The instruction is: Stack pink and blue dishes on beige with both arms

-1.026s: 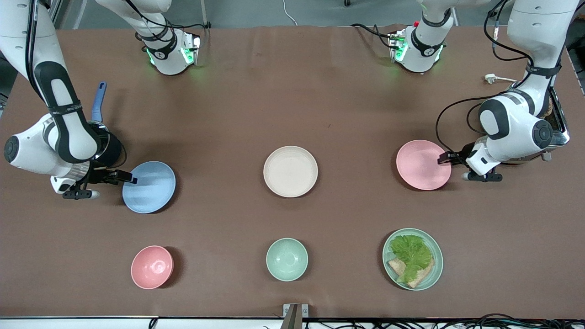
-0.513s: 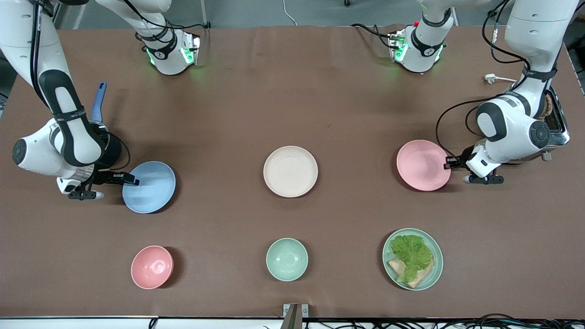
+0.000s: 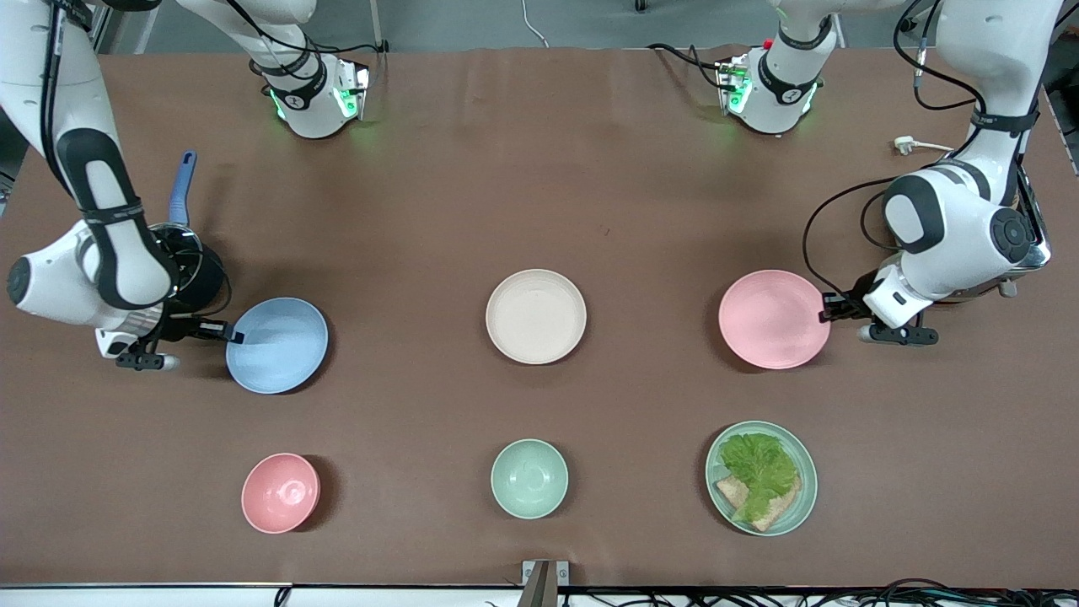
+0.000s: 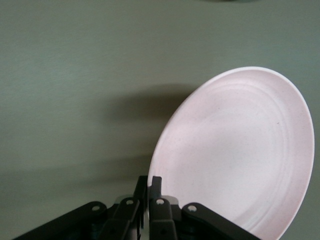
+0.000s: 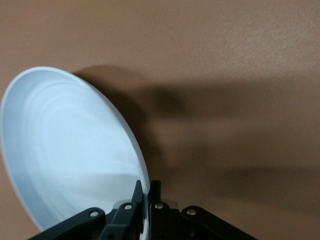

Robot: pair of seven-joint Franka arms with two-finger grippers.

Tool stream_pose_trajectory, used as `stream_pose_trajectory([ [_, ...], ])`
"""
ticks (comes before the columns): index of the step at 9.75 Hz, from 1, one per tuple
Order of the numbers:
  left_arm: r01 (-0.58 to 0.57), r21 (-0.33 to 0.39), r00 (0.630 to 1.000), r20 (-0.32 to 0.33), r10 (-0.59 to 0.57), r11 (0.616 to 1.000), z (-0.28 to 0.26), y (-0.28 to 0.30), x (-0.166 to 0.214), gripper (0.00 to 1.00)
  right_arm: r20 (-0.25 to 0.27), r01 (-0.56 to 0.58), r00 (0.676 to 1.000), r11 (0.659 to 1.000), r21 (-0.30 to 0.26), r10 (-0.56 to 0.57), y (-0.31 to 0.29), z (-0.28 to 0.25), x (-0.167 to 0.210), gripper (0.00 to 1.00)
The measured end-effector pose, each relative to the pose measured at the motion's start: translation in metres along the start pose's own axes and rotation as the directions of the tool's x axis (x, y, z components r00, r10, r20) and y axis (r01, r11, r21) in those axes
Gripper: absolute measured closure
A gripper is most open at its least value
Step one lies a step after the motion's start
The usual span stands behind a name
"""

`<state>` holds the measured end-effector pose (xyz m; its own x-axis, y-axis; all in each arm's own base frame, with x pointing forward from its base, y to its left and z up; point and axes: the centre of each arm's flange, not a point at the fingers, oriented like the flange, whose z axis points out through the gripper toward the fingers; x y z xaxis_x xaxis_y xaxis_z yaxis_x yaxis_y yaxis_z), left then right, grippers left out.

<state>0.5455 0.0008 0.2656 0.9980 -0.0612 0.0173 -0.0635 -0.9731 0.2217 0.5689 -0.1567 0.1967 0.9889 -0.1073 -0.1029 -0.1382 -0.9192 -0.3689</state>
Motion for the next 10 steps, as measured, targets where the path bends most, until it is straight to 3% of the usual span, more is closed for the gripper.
stream_pose_trajectory([
  [3, 0.007, -0.028, 1.0, 0.009, -0.007, 1.0, 0.001, 0.054, 0.002, 0.95, 0.026, -0.053, 0.998, 0.998, 0.025, 0.053, -0.009, -0.036, 0.013, 0.93],
  [7, 0.169, -0.116, 0.984, 0.067, -0.163, 0.979, 0.032, 0.245, -0.004, 0.95, 0.105, -0.17, 0.98, 0.985, 0.006, 0.169, -0.094, -0.143, 0.007, 0.93],
  [10, 0.254, -0.134, 0.967, 0.015, -0.254, 0.958, 0.062, 0.323, -0.018, 0.95, 0.121, -0.116, 0.986, 0.993, -0.019, 0.117, -0.164, -0.161, 0.006, 0.93],
])
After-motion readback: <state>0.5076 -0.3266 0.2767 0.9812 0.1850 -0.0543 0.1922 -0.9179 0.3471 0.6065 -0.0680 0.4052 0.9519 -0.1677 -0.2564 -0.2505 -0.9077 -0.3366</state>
